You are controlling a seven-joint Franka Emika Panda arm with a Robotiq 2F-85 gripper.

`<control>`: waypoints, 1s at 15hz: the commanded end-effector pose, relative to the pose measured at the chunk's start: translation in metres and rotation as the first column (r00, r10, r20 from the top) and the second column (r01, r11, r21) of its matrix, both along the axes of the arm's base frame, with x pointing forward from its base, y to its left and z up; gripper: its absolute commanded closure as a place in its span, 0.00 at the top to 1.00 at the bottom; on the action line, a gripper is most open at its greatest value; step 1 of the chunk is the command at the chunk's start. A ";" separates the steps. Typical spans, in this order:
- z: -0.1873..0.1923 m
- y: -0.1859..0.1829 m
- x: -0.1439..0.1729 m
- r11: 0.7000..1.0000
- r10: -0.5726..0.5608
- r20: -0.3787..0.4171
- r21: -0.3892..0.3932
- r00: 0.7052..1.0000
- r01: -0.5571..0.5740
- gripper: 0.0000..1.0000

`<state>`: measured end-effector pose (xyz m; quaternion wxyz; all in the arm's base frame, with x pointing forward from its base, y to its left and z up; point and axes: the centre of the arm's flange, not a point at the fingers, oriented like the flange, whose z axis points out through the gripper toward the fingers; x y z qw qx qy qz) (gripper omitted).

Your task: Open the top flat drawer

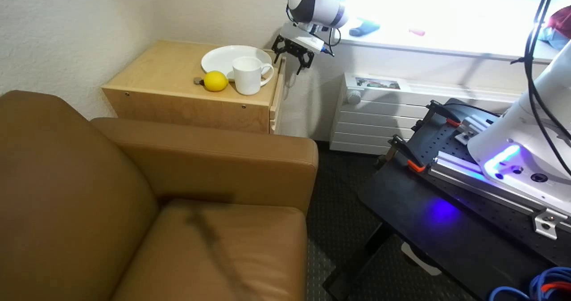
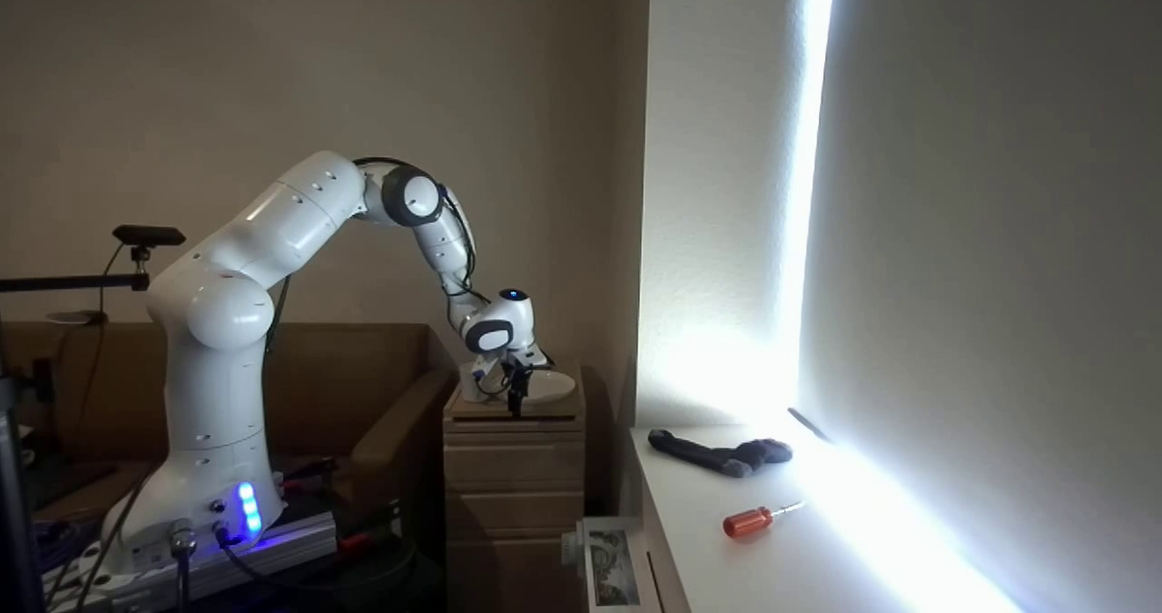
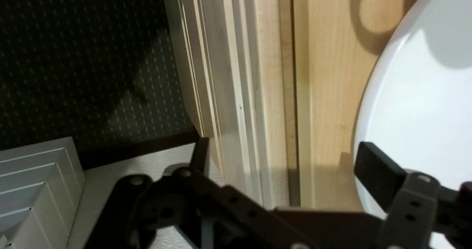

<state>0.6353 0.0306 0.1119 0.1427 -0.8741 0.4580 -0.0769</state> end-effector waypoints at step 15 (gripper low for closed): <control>-0.045 -0.008 -0.003 0.998 0.059 -0.139 -0.004 0.988 -0.060 1.00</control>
